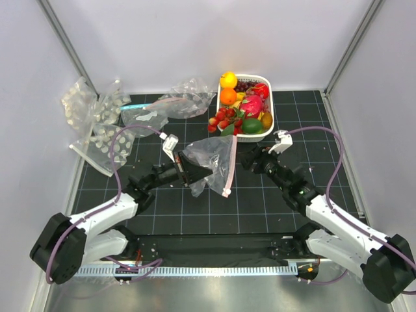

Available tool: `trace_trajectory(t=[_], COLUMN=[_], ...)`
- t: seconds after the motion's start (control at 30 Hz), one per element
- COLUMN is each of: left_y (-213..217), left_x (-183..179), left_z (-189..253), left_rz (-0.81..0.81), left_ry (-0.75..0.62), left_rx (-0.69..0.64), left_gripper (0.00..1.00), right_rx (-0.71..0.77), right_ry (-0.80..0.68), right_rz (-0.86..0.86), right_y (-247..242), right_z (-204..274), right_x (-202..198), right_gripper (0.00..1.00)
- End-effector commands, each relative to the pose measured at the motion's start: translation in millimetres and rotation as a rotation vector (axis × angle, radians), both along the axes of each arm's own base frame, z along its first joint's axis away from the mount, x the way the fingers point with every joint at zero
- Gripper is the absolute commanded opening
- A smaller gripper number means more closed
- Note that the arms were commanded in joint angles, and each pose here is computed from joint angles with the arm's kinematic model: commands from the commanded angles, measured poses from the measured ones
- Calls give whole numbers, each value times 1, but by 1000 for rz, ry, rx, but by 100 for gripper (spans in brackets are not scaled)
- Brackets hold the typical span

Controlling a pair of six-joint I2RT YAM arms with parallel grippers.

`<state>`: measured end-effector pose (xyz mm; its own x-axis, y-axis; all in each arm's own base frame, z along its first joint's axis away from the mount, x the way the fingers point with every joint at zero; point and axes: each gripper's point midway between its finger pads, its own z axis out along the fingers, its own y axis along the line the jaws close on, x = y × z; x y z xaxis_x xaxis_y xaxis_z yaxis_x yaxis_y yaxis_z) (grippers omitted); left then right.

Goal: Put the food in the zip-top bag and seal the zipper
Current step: Open the zipper of the food storage bag at the center of the board.

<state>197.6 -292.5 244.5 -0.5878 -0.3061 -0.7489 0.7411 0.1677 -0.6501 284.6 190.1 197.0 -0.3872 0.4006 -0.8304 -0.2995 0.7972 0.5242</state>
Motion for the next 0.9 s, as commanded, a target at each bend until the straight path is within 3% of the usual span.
trace_trajectory(t=[0.0, 0.87], left_y=[2, -7], left_x=[-3, -5], left_z=[19, 14], left_rz=[5, -24], left_ry=[-85, -65], left_rx=[-36, -21], left_gripper=[0, 0], right_rx=[24, 96], right_ry=[-25, -107], right_rz=[-16, 75], right_y=[2, 15], right_z=[19, 39], right_x=[8, -4], right_gripper=[72, 74])
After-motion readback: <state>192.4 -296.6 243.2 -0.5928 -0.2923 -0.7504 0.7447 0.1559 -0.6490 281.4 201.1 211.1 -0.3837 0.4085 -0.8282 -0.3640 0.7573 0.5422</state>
